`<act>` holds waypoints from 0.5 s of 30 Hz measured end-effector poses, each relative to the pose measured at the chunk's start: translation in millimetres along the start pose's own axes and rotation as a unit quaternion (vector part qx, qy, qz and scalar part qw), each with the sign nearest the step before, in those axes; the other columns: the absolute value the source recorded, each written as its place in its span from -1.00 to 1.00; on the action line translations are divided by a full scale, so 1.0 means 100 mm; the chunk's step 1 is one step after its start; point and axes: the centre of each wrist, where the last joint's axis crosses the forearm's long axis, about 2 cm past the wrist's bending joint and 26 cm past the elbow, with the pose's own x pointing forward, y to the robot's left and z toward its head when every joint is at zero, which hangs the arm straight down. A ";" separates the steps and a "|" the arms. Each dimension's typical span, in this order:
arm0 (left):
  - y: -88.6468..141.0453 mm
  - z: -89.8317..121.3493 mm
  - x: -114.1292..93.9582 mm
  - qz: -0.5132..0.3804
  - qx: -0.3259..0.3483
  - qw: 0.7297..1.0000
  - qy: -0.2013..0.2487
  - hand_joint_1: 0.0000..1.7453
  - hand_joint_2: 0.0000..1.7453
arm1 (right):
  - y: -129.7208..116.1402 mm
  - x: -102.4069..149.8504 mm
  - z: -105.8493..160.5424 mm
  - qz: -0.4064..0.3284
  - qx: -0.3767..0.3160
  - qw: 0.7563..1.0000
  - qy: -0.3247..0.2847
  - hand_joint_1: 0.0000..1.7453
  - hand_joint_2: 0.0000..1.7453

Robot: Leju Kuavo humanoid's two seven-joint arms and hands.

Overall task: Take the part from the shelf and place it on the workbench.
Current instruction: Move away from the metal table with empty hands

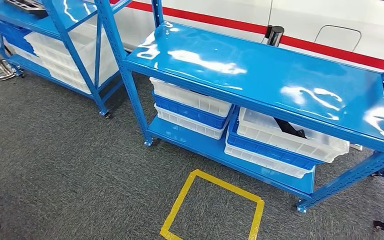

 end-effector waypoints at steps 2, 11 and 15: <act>0.00 0.00 0.00 0.000 -0.001 1.000 0.001 -1.00 -1.00 | 0.00 0.00 0.00 0.000 0.000 1.000 0.000 -1.00 -1.00; 0.00 0.00 0.00 0.001 0.000 1.000 0.000 -1.00 -1.00 | -0.01 -0.02 -0.01 0.002 -0.001 1.000 0.000 -1.00 -1.00; -0.01 0.00 0.00 0.001 -0.001 1.000 -0.001 -1.00 -1.00 | -0.02 0.00 -0.01 0.001 -0.002 1.000 -0.002 -1.00 -1.00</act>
